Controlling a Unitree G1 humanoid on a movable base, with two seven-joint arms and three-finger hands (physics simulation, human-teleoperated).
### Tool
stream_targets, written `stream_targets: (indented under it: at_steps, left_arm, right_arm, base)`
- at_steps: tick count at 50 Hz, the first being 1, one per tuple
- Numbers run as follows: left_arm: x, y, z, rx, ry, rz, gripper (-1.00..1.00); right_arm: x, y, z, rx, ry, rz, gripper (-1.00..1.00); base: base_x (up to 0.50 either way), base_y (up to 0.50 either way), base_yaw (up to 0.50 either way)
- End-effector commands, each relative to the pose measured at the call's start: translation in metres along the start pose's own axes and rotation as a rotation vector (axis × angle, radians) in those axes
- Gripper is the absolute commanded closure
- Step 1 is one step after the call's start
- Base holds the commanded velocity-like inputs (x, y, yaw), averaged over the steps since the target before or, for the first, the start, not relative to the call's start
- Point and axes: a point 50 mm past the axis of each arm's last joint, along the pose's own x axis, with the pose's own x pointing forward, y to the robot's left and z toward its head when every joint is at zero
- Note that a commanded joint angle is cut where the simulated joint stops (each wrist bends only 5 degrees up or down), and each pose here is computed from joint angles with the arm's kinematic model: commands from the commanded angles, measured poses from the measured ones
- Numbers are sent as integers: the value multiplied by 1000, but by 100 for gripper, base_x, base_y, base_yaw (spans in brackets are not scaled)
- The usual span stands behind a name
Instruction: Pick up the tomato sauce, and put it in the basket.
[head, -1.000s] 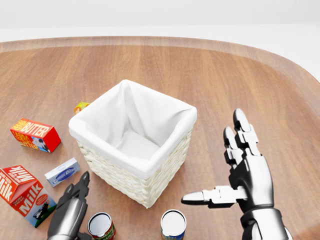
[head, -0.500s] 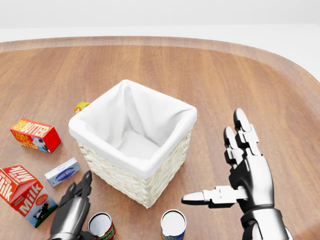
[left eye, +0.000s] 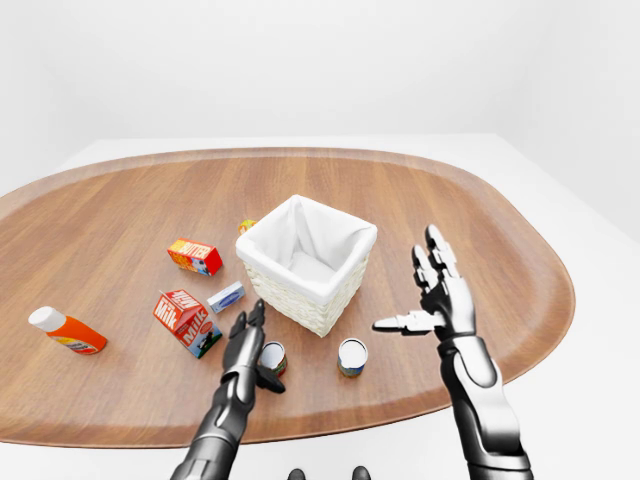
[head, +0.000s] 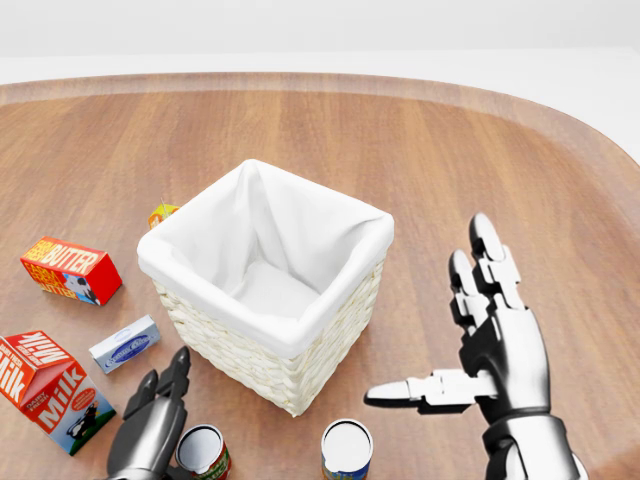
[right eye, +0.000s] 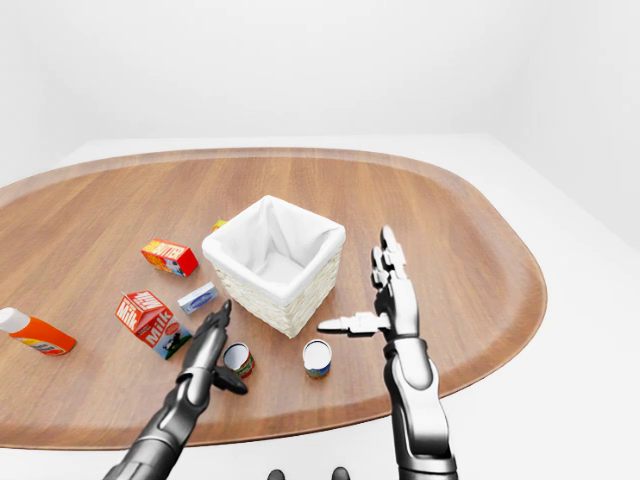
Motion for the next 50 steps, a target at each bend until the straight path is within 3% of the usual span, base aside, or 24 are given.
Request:
stream_targets:
  at_steps: [1,14,15,16,17,18,20,38,50]
  left_arm:
    - [1,-1,0,6,5,-2,-100]
    - [2,-2,-3,12,21,0,-95]
    - [2,-3,-3,14,23,0,-67]
    - [2,-3,-4,14,24,0,-55]
    - [3,-3,-4,13,26,-1,7]
    - [3,-3,-4,13,27,0,51]
    - [3,-3,-4,14,28,0,100]
    - [2,3,-2,-6,11,7,100]
    - [-8,20,11,-64,-75,26,100]
  right_arm:
    - [0,0,0,1,0,-1,-100]
    - [-1,0,-2,2,9,1,-100]
    - [-1,0,-2,1,10,1,-100]
    - [-1,0,-2,2,9,1,-100]
    - [-1,0,-2,1,9,1,-100]
    - [-1,0,-2,1,9,1,-100]
    - [0,1,-1,1,6,2,-100]
    - [0,0,-3,2,12,0,-100]
    - [0,0,0,1,0,-2,-100]
  base:
    - [0,0,0]
    - [0,0,0]
    - [0,0,0]
    - [0,0,0]
    - [0,0,0]
    - [0,0,0]
    - [0,0,0]
    - [0,0,0]
    - [0,0,0]
